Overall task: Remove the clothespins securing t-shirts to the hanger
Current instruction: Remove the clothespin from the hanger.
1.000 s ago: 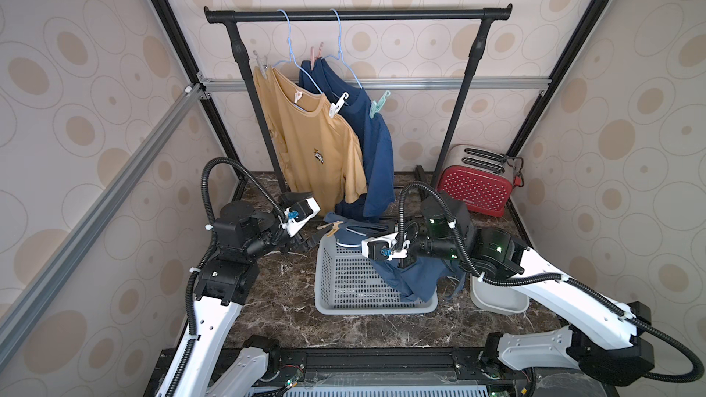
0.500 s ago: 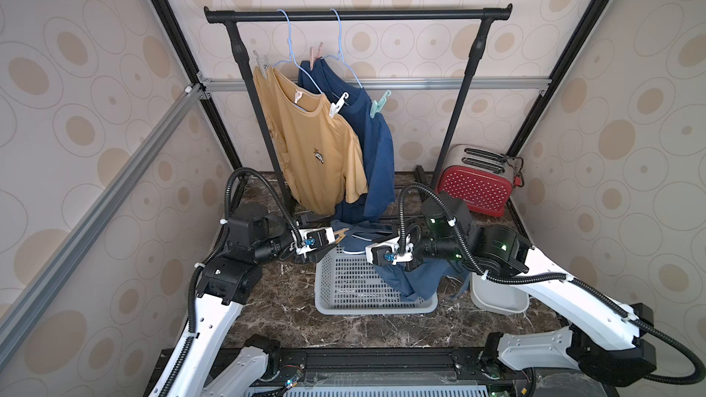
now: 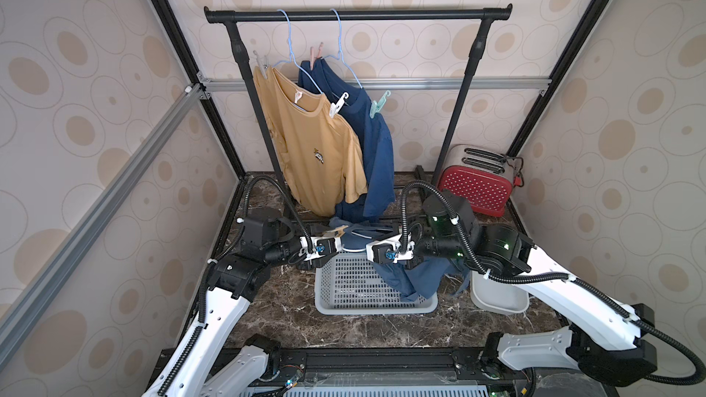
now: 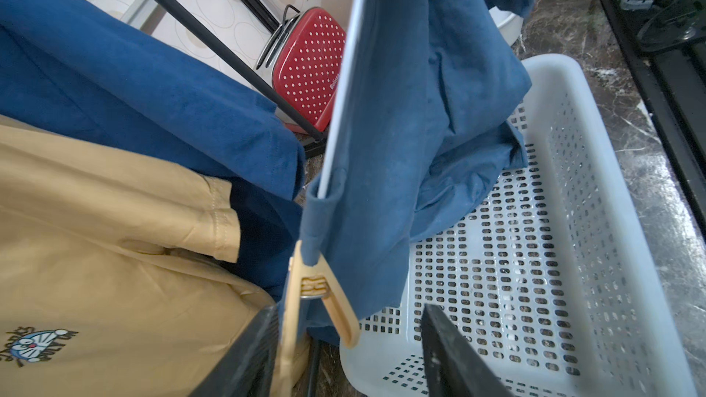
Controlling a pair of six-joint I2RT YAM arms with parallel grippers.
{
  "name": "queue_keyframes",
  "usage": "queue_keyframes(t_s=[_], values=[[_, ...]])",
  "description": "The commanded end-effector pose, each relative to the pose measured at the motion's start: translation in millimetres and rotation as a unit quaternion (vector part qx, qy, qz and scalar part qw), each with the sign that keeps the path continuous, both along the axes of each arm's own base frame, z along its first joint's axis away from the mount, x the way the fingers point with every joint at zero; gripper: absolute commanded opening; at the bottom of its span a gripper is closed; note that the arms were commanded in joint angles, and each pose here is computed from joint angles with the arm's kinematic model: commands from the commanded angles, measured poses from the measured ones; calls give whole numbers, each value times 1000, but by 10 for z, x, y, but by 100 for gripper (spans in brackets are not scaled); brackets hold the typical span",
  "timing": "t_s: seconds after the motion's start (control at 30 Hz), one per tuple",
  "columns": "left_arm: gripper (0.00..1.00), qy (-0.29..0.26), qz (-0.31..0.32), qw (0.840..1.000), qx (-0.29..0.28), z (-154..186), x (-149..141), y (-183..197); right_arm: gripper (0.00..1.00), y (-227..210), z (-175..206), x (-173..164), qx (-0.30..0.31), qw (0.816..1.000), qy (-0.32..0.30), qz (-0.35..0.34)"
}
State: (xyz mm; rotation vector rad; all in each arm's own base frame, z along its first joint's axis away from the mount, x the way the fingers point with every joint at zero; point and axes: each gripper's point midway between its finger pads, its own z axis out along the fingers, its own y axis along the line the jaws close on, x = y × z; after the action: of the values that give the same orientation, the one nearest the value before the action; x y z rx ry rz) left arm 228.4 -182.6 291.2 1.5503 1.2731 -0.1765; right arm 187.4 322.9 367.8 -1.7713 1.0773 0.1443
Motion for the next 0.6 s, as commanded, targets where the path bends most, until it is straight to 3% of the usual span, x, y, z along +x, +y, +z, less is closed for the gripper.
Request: queue_keyframes(t_s=[0.0, 0.4, 0.57], values=[[56, -50, 6, 999, 9, 16, 106, -6, 0, -7, 185, -3, 20, 1000, -13, 7], [55, -107, 26, 994, -21, 123, 306, -40, 0, 2, 204, -21, 24, 1000, -4, 9], [50, -105, 27, 994, -26, 132, 325, -52, 0, 8, 204, -21, 25, 1000, -4, 9]])
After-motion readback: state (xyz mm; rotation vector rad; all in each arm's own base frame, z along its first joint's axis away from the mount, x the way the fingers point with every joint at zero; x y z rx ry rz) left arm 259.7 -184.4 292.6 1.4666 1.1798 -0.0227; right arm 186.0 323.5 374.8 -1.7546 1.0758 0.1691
